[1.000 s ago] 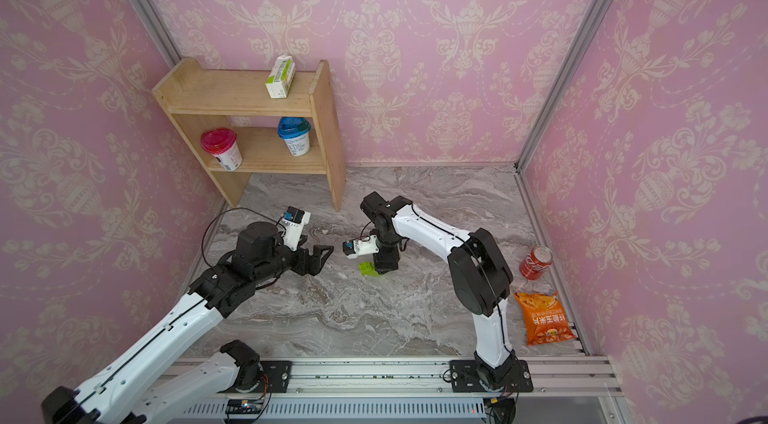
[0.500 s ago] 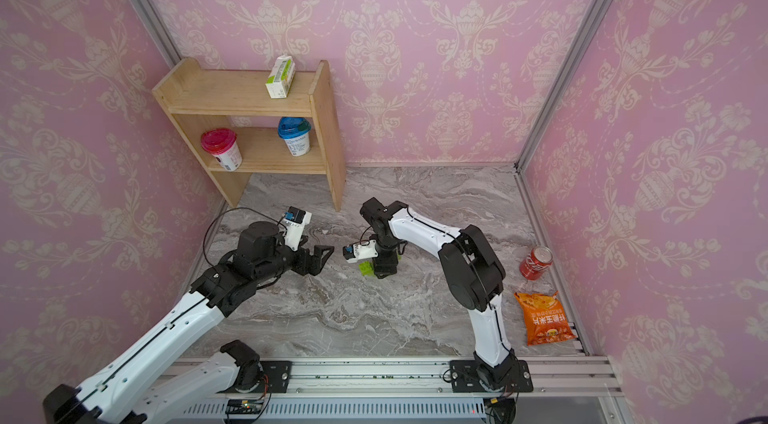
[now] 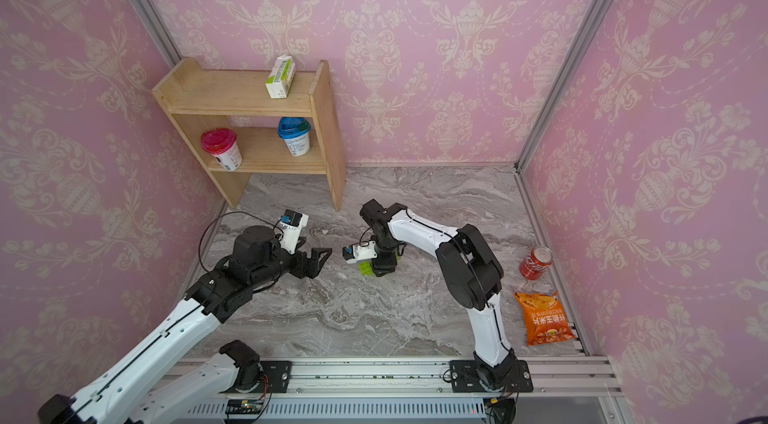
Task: Assemble the letter v with lego
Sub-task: Adjust the lego brick at the center of the board.
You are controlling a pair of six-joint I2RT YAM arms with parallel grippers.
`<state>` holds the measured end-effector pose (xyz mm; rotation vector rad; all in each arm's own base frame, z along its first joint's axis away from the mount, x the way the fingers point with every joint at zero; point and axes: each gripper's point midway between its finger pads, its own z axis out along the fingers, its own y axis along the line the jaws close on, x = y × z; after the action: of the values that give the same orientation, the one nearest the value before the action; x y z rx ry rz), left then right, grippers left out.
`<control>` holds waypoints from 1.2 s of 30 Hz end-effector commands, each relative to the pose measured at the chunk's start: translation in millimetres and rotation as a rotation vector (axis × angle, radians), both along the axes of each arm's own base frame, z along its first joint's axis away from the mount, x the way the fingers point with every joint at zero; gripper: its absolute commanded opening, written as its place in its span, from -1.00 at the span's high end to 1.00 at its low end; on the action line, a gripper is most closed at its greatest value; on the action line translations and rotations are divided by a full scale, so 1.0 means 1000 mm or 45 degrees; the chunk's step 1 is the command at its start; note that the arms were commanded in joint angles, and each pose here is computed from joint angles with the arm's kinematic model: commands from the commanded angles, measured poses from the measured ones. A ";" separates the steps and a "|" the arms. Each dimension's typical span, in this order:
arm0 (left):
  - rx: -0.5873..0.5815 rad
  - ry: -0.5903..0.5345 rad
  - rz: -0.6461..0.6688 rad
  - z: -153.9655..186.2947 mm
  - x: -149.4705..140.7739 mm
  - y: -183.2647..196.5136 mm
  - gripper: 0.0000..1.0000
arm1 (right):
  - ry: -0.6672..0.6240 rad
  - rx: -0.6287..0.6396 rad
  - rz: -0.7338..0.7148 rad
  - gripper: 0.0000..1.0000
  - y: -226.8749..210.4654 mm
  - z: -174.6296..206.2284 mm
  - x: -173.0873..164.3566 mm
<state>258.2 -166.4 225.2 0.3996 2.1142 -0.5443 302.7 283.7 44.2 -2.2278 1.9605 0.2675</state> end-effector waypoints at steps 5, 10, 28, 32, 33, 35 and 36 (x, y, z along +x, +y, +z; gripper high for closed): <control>0.017 -0.013 0.018 -0.001 -0.001 0.006 -0.86 | 0.072 -0.025 -0.021 -0.09 -0.003 -0.012 -0.008; 0.019 -0.023 0.021 0.001 0.000 0.007 -0.87 | 0.095 -0.045 -0.017 -0.07 -0.005 -0.013 -0.010; 0.023 -0.037 0.023 0.003 0.002 0.007 -0.87 | 0.116 -0.063 -0.018 0.08 -0.004 -0.006 -0.011; 0.021 -0.038 0.020 0.004 0.002 0.006 -0.87 | 0.113 -0.069 -0.020 0.10 -0.004 -0.006 -0.012; 0.022 -0.037 0.020 0.003 0.002 0.006 -0.87 | 0.113 -0.068 -0.023 0.12 -0.004 -0.006 -0.011; 0.021 -0.037 0.019 0.003 0.002 0.006 -0.87 | 0.114 -0.071 -0.024 0.13 -0.004 -0.006 -0.011; 0.020 -0.038 0.017 0.004 0.001 0.006 -0.88 | 0.111 -0.072 -0.026 0.14 -0.004 -0.006 -0.011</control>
<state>257.5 -165.2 227.3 0.3988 2.1062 -0.5407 296.0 278.4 37.6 -2.2583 2.0308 0.2936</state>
